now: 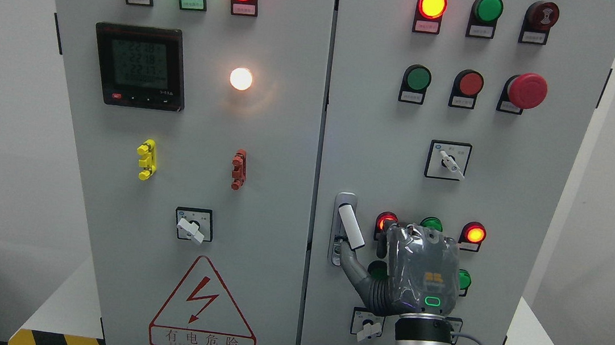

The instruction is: Release door handle

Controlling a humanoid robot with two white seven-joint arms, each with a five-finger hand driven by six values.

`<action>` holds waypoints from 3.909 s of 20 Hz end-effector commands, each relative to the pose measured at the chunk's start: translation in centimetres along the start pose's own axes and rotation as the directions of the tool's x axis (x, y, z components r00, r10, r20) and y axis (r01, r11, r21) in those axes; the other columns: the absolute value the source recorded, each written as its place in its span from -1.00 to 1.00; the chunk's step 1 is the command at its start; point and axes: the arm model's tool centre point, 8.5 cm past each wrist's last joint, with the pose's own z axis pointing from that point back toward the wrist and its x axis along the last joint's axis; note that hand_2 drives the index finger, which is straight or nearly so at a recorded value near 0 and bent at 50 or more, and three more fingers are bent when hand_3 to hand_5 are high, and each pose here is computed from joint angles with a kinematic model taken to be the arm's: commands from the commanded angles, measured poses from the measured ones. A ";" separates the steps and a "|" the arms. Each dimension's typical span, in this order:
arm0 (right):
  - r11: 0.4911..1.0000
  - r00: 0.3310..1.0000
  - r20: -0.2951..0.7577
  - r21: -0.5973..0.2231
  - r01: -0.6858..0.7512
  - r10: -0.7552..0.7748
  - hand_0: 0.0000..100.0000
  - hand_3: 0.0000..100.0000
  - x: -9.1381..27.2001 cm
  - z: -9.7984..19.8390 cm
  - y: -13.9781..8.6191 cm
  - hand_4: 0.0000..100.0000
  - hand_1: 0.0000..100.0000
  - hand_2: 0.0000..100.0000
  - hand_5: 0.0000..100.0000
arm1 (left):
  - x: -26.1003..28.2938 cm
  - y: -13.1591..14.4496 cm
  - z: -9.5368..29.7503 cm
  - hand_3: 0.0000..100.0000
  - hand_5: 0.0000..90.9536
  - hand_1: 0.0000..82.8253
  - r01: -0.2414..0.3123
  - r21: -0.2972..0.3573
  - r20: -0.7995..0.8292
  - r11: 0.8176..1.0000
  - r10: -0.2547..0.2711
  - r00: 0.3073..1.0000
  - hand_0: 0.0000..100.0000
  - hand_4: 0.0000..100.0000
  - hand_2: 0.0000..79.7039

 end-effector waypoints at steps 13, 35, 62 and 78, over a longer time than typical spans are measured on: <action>1.000 1.000 -0.023 -0.013 -0.005 0.005 -0.36 1.00 -0.8 -0.1 -0.4 0.97 -0.24 0.60 0.86 | 0.7 -0.1 -0.1 -0.82 -1.00 -1.00 0.022 -0.003 0.018 1.000 -0.022 1.000 -1.00 -0.97 -0.94; 0.999 1.000 -0.021 -0.048 -0.002 0.001 -0.35 1.00 -0.8 -0.5 -1.7 0.97 -0.23 0.60 0.86 | 0.7 -0.1 -0.1 -0.82 -1.00 -1.00 0.022 -0.003 0.018 1.000 -0.022 1.000 -1.00 -0.97 -0.95; 0.998 0.999 -0.033 -0.064 -0.006 0.004 -0.34 1.00 -1.3 -1.0 -2.1 0.97 -0.24 0.59 0.85 | 0.7 -0.1 -0.1 -0.81 -1.00 -1.00 0.022 -0.003 0.018 1.000 -0.022 1.000 -1.00 -0.97 -0.94; 0.995 0.999 0.025 -0.089 -0.034 0.037 -0.33 1.00 -4.4 4.2 -2.6 0.67 -0.26 0.22 0.61 | 0.7 -0.1 -0.1 -0.82 -1.00 -1.00 0.022 -0.003 0.018 1.000 -0.022 1.000 -1.00 -0.98 -0.94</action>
